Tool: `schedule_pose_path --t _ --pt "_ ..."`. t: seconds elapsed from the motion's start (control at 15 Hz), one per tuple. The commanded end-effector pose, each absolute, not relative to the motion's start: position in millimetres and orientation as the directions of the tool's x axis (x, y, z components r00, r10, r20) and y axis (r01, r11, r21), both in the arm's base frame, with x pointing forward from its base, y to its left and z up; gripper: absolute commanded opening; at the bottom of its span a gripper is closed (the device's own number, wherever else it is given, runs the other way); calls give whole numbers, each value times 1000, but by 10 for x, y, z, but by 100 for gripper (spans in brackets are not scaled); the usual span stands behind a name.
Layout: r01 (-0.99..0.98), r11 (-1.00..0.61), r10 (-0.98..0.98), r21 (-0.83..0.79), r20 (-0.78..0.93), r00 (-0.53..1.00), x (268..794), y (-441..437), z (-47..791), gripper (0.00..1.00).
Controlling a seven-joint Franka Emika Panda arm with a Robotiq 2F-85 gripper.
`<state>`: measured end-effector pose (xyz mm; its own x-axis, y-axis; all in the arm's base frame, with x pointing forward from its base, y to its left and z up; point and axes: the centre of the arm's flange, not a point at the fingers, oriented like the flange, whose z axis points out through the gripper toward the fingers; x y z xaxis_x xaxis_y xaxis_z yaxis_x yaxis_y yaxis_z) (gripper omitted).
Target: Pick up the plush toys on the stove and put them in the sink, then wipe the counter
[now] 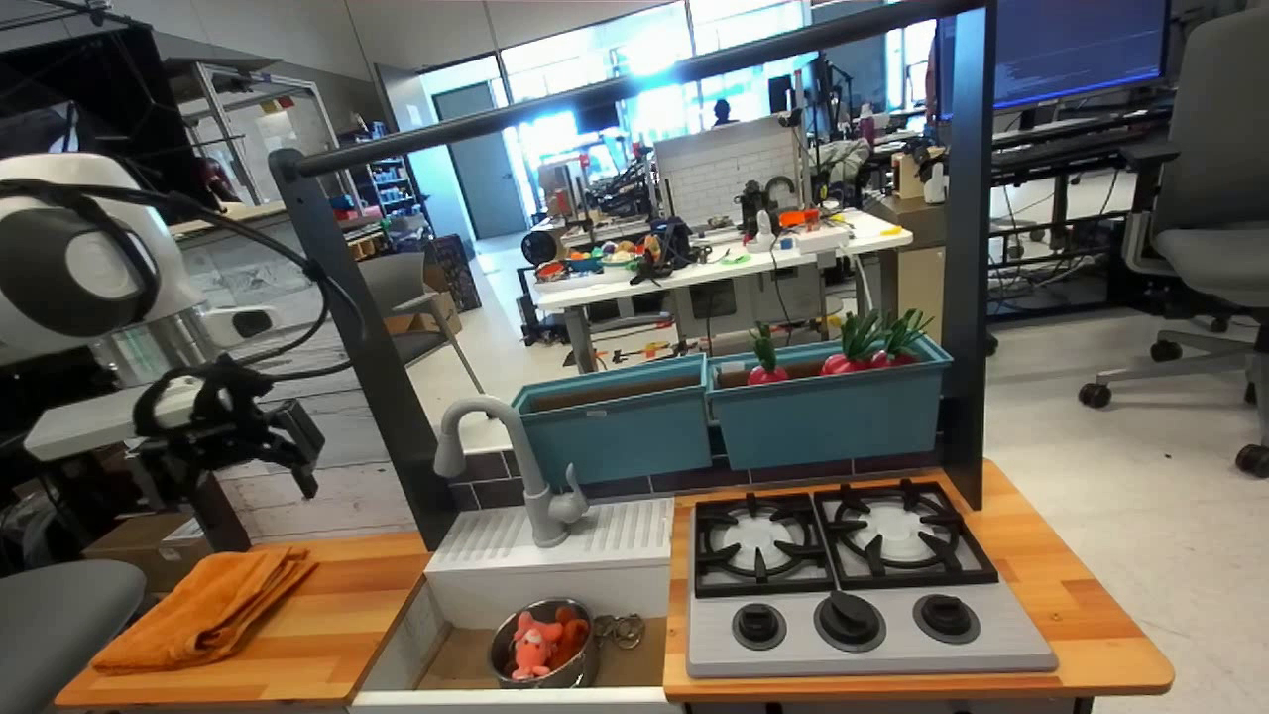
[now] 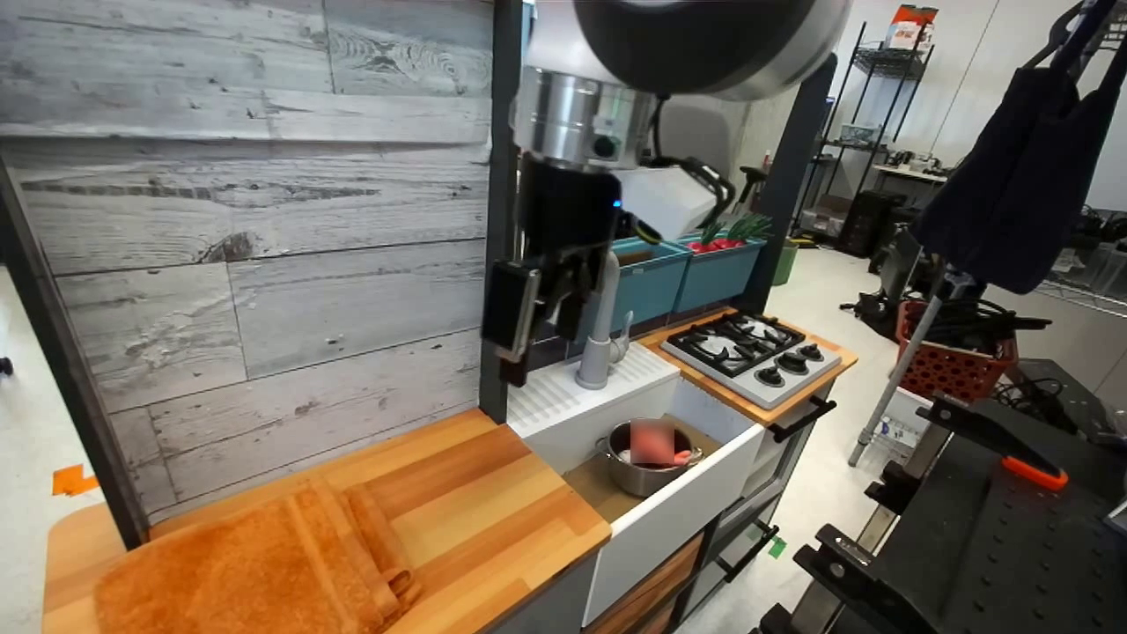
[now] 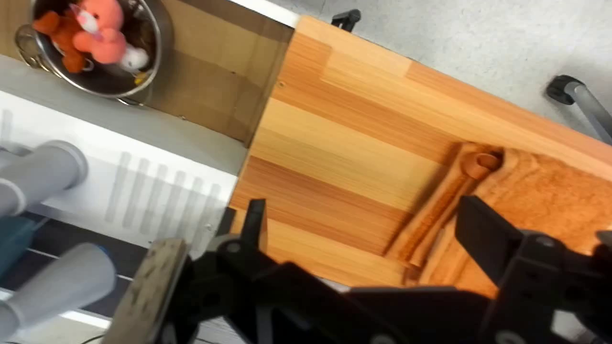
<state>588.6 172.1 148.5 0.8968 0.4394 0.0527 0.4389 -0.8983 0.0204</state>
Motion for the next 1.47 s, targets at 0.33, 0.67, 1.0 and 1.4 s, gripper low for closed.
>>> schedule_pose_path --t 0.33,0.67,1.0,1.4 --pt "486 -874 486 3 23 874 6045 2306 1213 100" --pt "437 -899 436 -35 31 899 6067 2157 1055 100" --pt "458 -889 458 -21 22 889 6249 2647 724 100" --pt "489 -872 490 34 57 870 6343 3494 123 100"
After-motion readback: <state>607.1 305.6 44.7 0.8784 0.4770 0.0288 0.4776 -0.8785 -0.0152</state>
